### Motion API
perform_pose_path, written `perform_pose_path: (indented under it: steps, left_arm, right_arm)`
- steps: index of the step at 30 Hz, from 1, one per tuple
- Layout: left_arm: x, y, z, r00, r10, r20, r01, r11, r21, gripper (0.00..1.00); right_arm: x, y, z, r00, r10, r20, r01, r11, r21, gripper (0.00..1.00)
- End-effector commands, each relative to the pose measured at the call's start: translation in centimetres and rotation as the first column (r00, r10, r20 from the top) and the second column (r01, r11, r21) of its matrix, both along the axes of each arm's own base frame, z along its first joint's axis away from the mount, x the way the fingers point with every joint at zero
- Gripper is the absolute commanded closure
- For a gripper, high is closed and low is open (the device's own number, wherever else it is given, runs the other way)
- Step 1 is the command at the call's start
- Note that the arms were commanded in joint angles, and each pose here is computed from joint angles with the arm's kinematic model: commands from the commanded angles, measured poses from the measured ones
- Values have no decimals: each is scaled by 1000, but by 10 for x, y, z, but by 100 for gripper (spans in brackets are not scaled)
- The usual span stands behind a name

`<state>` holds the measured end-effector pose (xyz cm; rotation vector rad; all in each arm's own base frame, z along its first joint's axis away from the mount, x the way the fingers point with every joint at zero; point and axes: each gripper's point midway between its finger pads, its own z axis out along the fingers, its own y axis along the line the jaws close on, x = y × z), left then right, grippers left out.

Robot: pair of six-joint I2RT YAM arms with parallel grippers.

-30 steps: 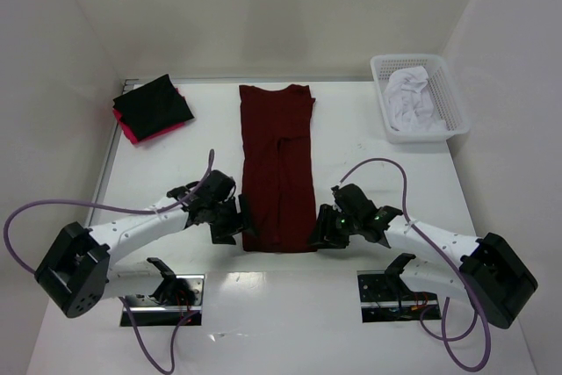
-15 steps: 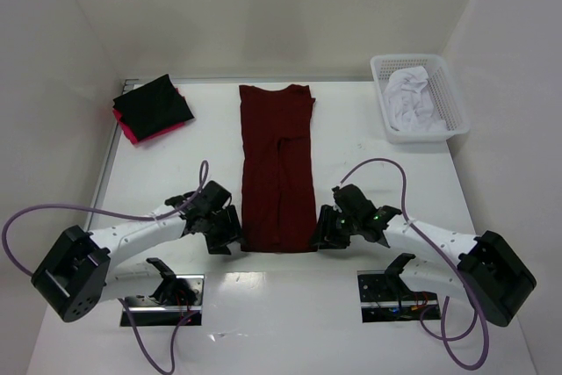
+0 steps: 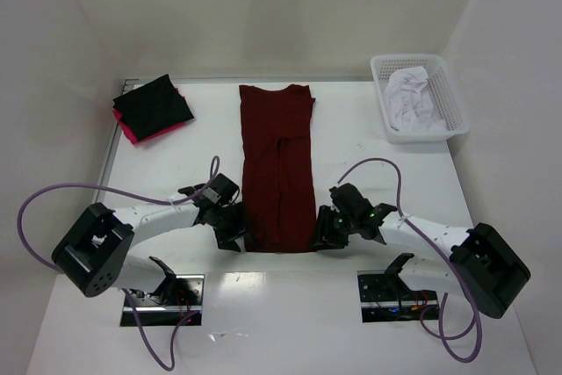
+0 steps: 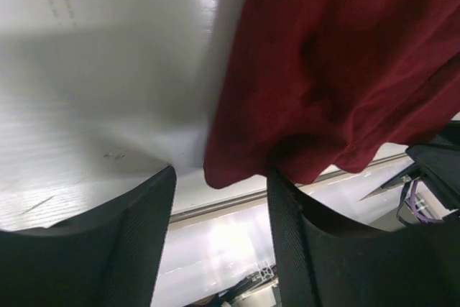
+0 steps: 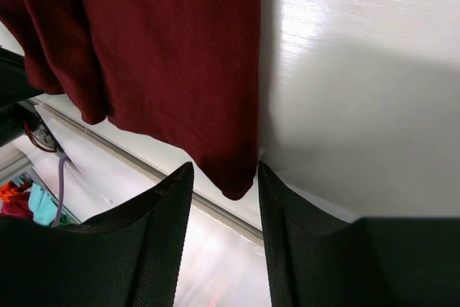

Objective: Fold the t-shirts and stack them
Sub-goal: Grab the bottom of the folded rectangular tshirt with both arms

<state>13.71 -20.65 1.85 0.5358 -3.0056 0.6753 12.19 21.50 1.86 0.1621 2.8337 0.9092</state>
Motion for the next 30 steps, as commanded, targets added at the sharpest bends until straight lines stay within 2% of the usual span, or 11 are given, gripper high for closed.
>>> perform_pose_path:
  steps: [1,3,6,10,11,15,21,30]
  left_arm:
    - [4,9,-16,1000,-17,20,16,998,59,40]
    - [3,10,-18,1000,-17,12,17,998,65,46]
    - [3,10,-18,1000,-17,12,17,998,65,55]
    - [2,12,-19,1000,-15,9,14,997,78,71]
    - [2,12,-19,1000,-15,9,14,997,78,80]
    - [2,15,-20,1000,-13,7,12,996,90,100]
    - [-3,20,-15,1000,-10,6,9,995,103,100]
    - [-5,35,9,998,-13,61,3,989,148,100]
  right_arm:
    - [4,-1,-3,1000,10,26,-9,1000,-29,55]
    - [4,-1,-3,1000,2,21,-2,1000,-27,56]
    - [2,-3,-6,1000,2,14,-2,999,-33,64]
    - [5,-2,-5,1000,-10,21,11,999,-31,73]
    - [2,-4,-8,1000,-10,14,11,999,-37,74]
    - [3,-3,-6,1000,-10,22,11,999,-30,87]
    - [2,-8,-1,999,-45,28,46,999,-29,100]
    - [1,-13,5,997,-64,48,65,998,-26,100]
